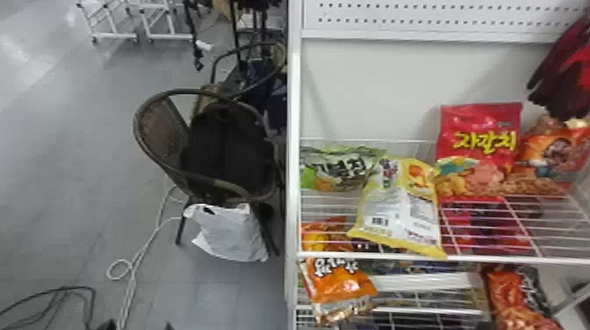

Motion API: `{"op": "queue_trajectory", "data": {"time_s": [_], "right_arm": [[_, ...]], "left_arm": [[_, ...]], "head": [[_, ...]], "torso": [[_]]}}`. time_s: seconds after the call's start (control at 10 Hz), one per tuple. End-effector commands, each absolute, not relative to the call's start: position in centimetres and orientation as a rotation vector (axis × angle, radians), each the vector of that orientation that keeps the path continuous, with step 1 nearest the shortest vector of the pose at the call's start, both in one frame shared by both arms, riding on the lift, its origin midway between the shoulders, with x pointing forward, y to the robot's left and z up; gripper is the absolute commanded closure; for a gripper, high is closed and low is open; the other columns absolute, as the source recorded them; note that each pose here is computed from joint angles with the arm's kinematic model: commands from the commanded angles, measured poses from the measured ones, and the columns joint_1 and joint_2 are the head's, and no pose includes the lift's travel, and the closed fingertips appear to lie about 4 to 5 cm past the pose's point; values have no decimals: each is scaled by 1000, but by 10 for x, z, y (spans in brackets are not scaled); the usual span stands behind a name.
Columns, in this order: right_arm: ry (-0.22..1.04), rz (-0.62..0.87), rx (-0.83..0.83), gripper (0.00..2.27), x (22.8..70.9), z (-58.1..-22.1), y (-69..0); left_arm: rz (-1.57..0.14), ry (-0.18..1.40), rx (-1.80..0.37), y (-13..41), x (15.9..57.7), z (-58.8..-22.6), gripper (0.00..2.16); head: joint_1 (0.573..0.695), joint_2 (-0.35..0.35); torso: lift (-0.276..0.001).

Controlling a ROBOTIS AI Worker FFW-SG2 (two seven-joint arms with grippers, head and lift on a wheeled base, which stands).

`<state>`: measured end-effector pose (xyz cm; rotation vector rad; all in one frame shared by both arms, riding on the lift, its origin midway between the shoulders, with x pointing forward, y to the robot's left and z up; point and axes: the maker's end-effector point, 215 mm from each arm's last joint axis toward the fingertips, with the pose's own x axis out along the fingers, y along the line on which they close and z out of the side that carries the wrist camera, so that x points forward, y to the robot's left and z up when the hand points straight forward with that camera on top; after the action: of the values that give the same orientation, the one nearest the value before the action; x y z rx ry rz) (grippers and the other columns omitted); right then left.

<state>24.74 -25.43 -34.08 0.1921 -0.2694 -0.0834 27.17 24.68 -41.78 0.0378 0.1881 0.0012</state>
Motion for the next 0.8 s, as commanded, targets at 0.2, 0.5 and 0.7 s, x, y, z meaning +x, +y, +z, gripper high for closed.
{"op": "queue_trajectory", "data": {"time_s": [0.2, 0.5, 0.7], "right_arm": [[-272, -93, 196, 113, 247, -343, -259], [-265, -58, 207, 113, 255, -347, -250], [-254, -44, 206, 113, 256, -350, -244]], "left_arm": [[-7, 192, 38, 246, 276, -422, 346], [17, 191, 29, 245, 272, -421, 144], [21, 215, 28, 248, 266, -433, 144]], "head": [[695, -19], [695, -28], [695, -9]], "torso": [[1], [1], [1]]}}
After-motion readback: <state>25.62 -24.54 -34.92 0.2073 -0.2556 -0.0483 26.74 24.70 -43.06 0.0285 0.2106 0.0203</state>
